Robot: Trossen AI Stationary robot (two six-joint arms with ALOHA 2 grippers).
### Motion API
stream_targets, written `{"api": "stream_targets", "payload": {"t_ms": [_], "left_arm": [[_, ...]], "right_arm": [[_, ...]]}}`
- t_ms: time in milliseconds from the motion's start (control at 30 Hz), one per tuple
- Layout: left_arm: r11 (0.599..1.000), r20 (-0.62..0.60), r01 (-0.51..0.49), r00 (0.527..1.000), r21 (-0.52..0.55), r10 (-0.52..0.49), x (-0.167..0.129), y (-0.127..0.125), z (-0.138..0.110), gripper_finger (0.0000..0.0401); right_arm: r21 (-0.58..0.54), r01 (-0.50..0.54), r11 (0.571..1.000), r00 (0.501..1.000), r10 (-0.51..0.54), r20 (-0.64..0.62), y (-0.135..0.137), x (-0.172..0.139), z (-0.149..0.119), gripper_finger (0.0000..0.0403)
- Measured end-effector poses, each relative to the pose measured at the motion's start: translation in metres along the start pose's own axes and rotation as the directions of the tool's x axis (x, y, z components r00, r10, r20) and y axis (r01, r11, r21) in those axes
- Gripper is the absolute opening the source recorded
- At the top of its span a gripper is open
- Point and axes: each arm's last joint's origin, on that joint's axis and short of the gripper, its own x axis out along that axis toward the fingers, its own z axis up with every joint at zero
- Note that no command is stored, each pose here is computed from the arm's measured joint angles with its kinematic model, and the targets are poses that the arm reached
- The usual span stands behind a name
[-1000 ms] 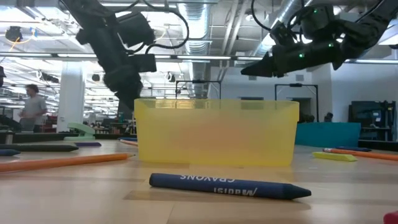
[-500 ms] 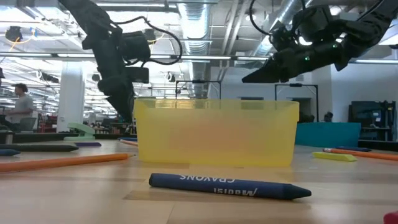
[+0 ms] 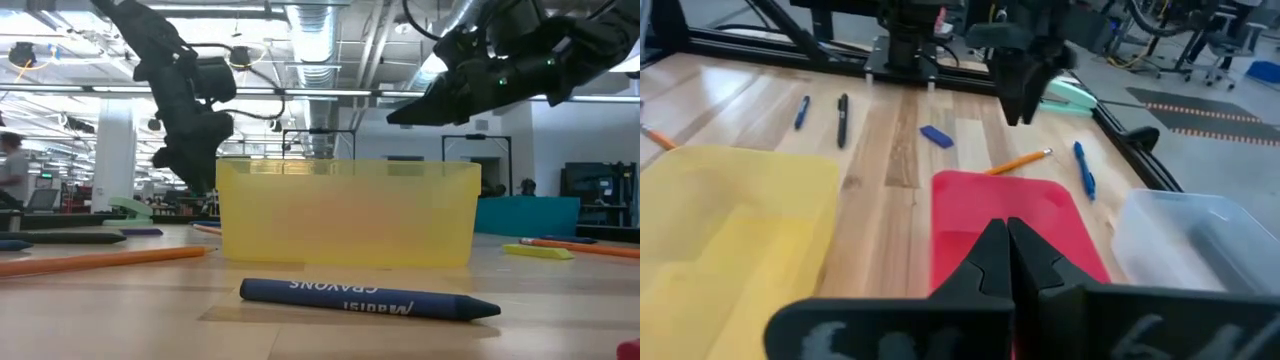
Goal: Sort crayons/erasers/pens/pencils in bins
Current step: Put the top left orange pencil into the yellow bin
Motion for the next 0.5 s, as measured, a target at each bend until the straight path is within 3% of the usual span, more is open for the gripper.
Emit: {"api": "stream_targets", "payload": {"t_ms": [100, 233, 333, 500], "left_arm": [[0.957, 0.037, -0.013, 0.999, 0.289, 0.002, 0.001, -0.006, 0.003, 0.0178], [0.802, 0.054, -0.056, 0.998, 0.594, 0.03, 0.002, -0.015, 0.003, 0.0166], [0.706, 0.061, -0.088, 0.996, 0.703, 0.064, 0.003, -0.019, 0.002, 0.0153], [0.621, 0.053, -0.08, 0.997, 0.78, 0.062, 0.004, -0.024, 0.0, 0.0141]], "right_arm": [[-0.043, -0.017, 0.999, 1.0, 0.018, 0.011, 0.005, 0.0, 0.002, 0.0001], [-0.128, -0.005, 0.992, 0.998, 0.013, 0.057, 0.005, 0.0, 0.007, 0.0001], [-0.132, 0.005, 0.991, 0.998, 0.003, 0.067, 0.002, 0.001, 0.011, 0.0001], [-0.103, -0.04, 0.994, 0.998, 0.045, 0.05, 0.007, 0.002, 0.01, 0.0001]]}}
